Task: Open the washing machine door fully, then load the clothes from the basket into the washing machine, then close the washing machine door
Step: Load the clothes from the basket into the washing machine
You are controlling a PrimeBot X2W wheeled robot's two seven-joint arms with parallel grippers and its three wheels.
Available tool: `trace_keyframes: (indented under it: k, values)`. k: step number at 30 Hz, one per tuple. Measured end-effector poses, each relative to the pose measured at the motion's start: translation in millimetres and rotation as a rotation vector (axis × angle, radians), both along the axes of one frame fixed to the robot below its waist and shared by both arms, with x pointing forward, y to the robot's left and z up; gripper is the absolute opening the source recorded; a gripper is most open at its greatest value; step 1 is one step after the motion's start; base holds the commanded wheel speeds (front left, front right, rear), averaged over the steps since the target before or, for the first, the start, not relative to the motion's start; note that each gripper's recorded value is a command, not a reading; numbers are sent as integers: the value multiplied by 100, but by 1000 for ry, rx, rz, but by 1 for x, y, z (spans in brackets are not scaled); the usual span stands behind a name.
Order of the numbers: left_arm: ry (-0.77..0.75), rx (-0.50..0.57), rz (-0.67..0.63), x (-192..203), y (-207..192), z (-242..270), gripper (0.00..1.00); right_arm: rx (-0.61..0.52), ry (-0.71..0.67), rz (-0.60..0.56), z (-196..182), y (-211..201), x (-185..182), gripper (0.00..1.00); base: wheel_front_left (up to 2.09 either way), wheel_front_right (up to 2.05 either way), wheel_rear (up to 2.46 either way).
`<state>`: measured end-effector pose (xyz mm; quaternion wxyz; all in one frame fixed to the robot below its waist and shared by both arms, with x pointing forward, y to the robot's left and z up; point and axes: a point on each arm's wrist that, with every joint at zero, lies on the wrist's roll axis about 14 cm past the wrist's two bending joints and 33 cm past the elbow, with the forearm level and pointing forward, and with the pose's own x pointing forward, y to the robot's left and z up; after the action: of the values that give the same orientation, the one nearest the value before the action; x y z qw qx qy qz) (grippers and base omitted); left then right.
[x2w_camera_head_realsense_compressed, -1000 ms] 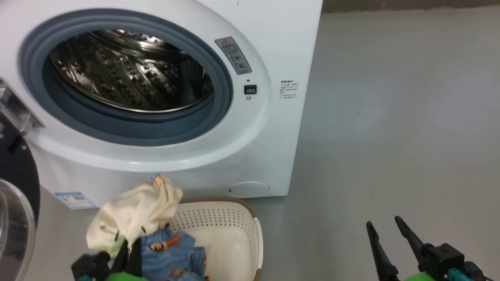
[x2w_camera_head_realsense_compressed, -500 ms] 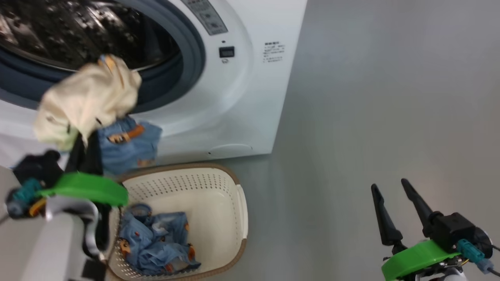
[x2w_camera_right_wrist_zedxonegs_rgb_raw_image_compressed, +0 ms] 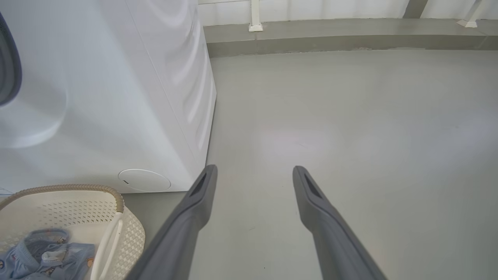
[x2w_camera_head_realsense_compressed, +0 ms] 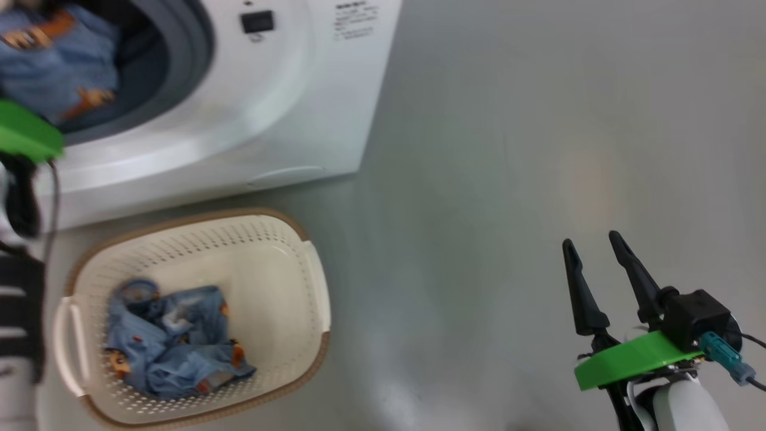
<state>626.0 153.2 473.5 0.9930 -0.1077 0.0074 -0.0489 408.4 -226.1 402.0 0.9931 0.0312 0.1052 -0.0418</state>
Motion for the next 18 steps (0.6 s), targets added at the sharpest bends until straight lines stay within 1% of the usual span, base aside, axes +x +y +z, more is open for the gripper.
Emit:
trace_keyframes:
  k: [5,8,15,18]
  values:
    - [20,13,-12,38,-7,-12,0,16,44,-35,-17,-10,0,100,0,0,0]
    - [26,3,6,59,-8,-19,0,14,67,-51,-26,-15,-2,100,0,0,0]
    - [45,14,37,101,-2,-38,0,10,103,-93,-39,-29,-4,100,0,0,0]
    - [60,41,39,114,-1,-50,0,1,122,-111,-44,-36,-7,100,0,0,0]
